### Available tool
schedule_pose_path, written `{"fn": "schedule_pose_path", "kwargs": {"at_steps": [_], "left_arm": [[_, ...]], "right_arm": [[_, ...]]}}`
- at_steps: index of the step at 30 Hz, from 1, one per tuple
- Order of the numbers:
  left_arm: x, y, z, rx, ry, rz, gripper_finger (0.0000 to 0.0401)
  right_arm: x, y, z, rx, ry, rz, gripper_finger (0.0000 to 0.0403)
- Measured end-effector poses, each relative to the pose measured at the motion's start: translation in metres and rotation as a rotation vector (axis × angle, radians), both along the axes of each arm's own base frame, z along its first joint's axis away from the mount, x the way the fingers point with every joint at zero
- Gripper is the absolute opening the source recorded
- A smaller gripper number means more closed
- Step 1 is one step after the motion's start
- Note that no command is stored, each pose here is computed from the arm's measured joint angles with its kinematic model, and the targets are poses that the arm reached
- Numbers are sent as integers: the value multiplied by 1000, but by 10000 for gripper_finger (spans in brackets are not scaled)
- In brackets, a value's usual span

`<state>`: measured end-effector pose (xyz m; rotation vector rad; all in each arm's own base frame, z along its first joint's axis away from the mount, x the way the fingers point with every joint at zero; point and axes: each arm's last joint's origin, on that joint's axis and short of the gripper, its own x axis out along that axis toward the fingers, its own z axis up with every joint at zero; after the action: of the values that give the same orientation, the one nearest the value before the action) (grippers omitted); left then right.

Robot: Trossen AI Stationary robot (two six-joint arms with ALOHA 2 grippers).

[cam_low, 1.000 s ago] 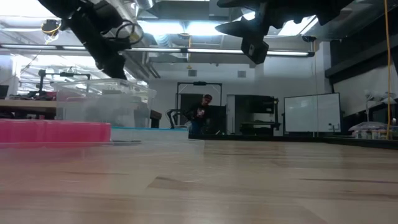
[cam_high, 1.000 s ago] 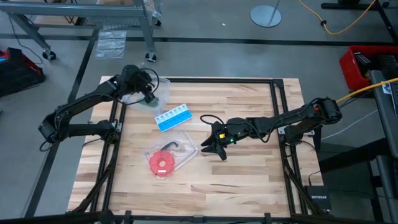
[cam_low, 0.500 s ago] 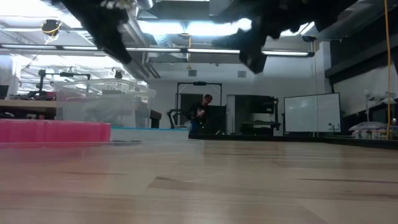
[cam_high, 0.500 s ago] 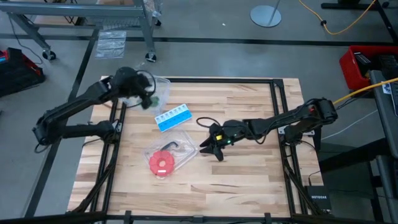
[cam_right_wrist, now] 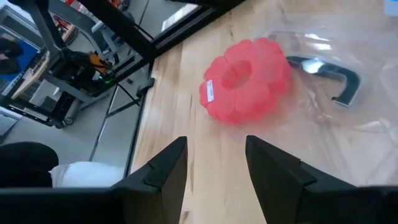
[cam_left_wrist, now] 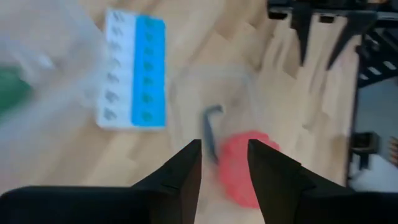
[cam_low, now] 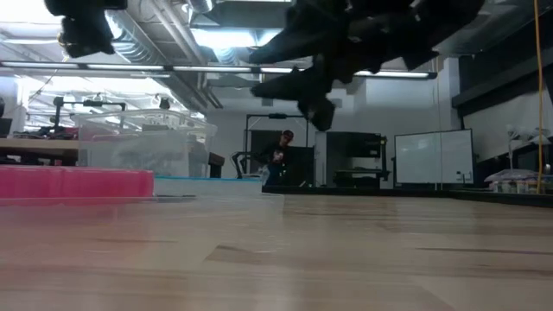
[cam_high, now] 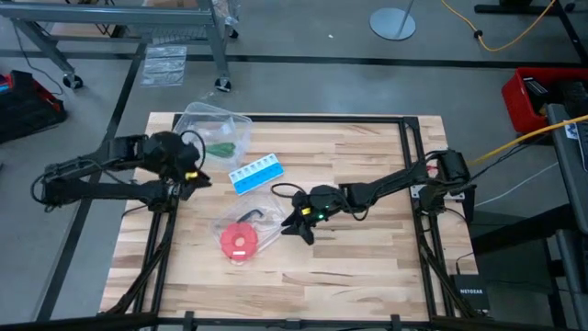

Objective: Roll bandage
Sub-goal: Remove the pill organizer from the lid

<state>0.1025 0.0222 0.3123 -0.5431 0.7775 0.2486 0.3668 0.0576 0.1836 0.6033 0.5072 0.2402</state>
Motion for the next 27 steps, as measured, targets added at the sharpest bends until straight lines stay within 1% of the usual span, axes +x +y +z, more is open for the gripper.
{"fn": "schedule_pose_path", "kwargs": {"at_steps": [2, 5, 8, 11, 16, 18, 23, 27], "left_arm": [[0, -6, -5, -54, 14, 2, 115], [2, -13, -16, -124, 71, -1, 106], [4, -19, -29, -171, 120, -2, 100], [5, -23, -46, -206, 189, 37, 96], [6, -33, -80, -261, 297, 77, 88], [10, -39, -92, -283, 288, 66, 86], [22, -53, -113, -335, 200, 7, 87], [24, -59, -127, -345, 212, 8, 87]], "right_arm": [[8, 1, -5, 0, 12, 4, 168], [20, 3, -12, 4, 27, 10, 168], [30, 5, -16, 52, 49, 2, 168], [36, 6, -18, 103, 71, -21, 168], [39, 8, -22, 167, 150, -40, 168], [39, 10, -24, 186, 179, -47, 168], [38, 18, -27, 200, 198, -46, 168], [38, 20, -27, 195, 189, -58, 168]]}}
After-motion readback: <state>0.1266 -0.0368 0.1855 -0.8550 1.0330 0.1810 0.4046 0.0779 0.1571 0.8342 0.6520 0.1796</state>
